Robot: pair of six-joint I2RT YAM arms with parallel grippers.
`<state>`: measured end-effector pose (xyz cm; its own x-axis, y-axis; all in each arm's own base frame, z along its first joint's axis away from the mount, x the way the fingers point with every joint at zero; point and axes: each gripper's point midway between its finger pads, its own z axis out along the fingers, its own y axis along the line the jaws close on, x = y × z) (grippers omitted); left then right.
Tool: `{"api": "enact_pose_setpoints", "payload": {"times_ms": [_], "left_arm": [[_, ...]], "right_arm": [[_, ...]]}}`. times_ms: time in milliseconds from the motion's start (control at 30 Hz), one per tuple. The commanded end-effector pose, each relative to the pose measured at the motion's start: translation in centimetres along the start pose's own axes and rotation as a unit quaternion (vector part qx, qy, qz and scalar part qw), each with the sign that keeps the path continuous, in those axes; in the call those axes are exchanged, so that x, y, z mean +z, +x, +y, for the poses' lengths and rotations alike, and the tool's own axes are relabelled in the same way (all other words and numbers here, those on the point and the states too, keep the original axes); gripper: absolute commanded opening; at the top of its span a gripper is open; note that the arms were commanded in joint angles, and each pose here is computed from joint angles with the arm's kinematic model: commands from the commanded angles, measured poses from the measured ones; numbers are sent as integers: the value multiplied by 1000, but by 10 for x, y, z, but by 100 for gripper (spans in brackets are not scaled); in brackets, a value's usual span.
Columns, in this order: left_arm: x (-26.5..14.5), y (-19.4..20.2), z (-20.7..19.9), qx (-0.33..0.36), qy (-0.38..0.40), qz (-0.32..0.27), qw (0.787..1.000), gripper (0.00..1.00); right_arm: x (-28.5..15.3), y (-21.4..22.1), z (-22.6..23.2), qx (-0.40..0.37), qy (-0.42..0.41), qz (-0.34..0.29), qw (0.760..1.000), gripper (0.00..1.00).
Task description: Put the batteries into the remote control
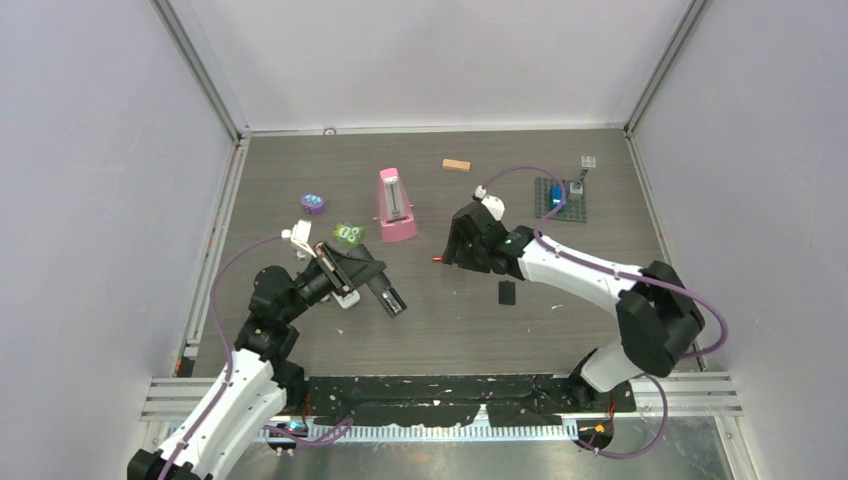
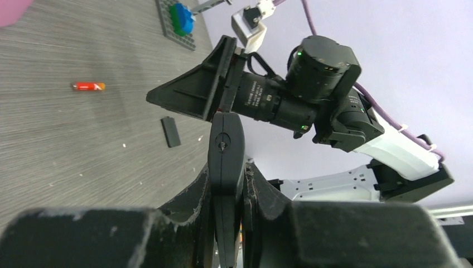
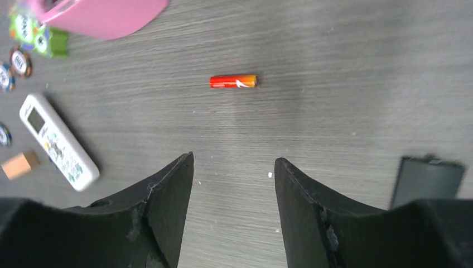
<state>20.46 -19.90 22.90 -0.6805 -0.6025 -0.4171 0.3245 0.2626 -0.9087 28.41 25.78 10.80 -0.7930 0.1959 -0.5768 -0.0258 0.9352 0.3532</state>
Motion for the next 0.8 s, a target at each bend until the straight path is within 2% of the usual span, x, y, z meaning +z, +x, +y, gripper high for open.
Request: {"api": "enact_pose_setpoints", "payload": {"times_ms": [0, 200, 300, 400, 600, 767], "left_arm": [[-5, -11, -3, 44, -35, -11, 998, 0], [-5, -15, -3, 48, -39, -14, 998, 0], [-7, -21, -2, 42, -36, -21, 998, 0], [-9, -29, 0, 35, -33, -22, 999, 0], [-12, -36, 2, 35, -29, -27, 999, 0], [-13, -39, 5, 37, -32, -30, 998, 0]], "right_arm": [[17, -11, 20, 180, 26, -15, 983, 60], [42, -4, 16, 276, 116, 6, 954, 60], [51, -4, 19, 322, 159, 18, 933, 48], [59, 10, 6, 335, 225, 35, 914, 46], [67, 10, 3, 369, 263, 28, 891, 44], [74, 13, -1, 376, 272, 25, 885, 45]]}}
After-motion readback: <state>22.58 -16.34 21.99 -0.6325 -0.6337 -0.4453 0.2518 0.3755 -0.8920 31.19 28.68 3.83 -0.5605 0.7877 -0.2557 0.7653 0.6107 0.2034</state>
